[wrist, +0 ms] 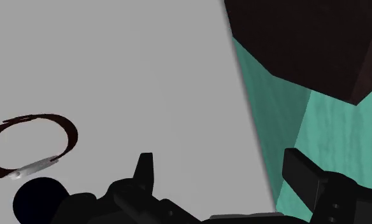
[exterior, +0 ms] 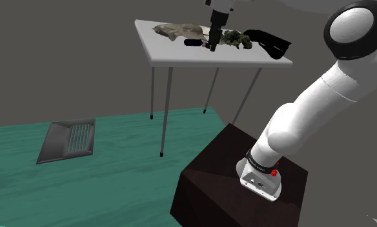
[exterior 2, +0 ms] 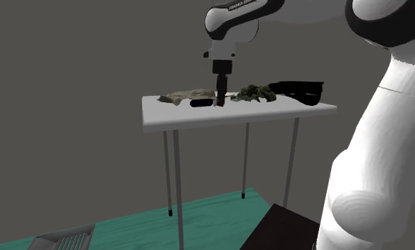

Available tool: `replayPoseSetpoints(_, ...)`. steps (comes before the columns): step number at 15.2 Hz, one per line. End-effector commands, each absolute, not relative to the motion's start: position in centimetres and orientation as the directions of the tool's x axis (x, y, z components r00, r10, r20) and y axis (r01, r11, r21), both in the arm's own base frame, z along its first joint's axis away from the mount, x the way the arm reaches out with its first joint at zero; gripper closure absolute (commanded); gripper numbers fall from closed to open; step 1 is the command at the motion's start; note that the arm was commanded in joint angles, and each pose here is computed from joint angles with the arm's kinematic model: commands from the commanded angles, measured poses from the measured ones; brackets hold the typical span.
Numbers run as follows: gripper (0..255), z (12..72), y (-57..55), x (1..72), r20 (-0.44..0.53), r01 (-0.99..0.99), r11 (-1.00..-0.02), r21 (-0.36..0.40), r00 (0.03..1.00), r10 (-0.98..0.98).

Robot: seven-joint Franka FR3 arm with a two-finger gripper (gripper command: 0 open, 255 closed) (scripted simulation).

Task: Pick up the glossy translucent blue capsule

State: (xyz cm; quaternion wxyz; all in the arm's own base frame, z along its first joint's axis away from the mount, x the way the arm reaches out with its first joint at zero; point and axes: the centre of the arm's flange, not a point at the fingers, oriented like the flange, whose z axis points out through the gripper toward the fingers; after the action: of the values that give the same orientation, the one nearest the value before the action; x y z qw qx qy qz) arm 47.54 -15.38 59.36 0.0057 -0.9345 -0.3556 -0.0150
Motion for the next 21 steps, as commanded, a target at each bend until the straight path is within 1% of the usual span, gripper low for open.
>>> replayPoseSetpoints(1, 0, 59.5, -16.1, 49.9, 0.04, 0.717, -0.697, 0.006, 0.696, 0.716)
replayPoseSetpoints(10, 0, 60.8, -18.4, 61.0, 0.075, 0.889, -0.457, 0.033, 0.454, 0.888)
replayPoseSetpoints(18, 0, 56.8, -18.4, 61.4, 0.076, 0.894, -0.446, 0.035, 0.443, 0.893)
replayPoseSetpoints(20, 0, 56.8, -18.4, 61.4, 0.076, 0.894, -0.446, 0.035, 0.443, 0.893)
replayPoseSetpoints(21, 255, 56.8, -18.3, 61.4, 0.076, 0.894, -0.446, 0.035, 0.443, 0.893)
